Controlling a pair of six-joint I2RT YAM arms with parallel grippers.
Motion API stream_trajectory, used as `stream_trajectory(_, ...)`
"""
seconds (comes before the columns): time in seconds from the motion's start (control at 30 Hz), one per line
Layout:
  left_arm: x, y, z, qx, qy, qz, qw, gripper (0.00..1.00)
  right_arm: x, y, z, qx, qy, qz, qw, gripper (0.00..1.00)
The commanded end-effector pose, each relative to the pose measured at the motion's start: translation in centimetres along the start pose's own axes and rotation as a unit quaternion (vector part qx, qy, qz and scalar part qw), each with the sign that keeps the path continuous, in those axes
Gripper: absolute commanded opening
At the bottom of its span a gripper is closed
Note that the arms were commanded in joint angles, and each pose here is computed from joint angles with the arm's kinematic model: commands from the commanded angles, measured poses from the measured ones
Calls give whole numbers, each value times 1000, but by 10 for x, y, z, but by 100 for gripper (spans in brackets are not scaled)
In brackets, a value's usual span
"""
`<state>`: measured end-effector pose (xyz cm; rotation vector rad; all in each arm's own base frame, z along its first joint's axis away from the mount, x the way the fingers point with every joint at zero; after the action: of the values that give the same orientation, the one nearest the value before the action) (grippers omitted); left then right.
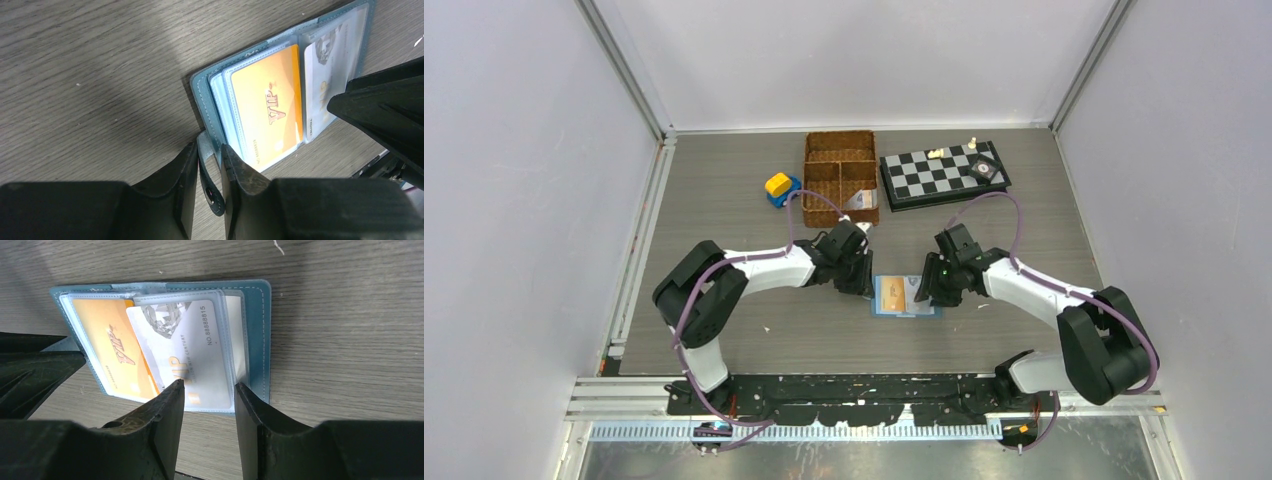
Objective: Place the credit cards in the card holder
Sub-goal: Turn over the card slot in the card holder.
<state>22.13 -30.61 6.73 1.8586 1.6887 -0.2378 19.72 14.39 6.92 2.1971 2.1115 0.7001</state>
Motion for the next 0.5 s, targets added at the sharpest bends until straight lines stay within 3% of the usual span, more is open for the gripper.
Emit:
stream_trajectory(0.0,-2,4,5,-2,-6,4,1000,24,5,-1,5,1,22,9,1000,46)
stream_trajectory(0.37,8,0,8,-2,19,-1,1000,0,3,0,1,-6,70,44,997,44)
stream_trajectory(0.47,10,0,8,-2,24,-1,1000,0,6,1,0,-8,97,50,994,43)
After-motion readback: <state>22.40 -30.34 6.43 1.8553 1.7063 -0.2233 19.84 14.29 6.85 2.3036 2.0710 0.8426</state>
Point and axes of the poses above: each gripper's point midway between its finger pads, its own z axis out along the fingers, its own x axis along the line the jaws close on, y = z × x, the point moved 5 cm from there along -z, back along the fingers, and after that the axes turned 9 degrees about -z, right-handed, at the moved point
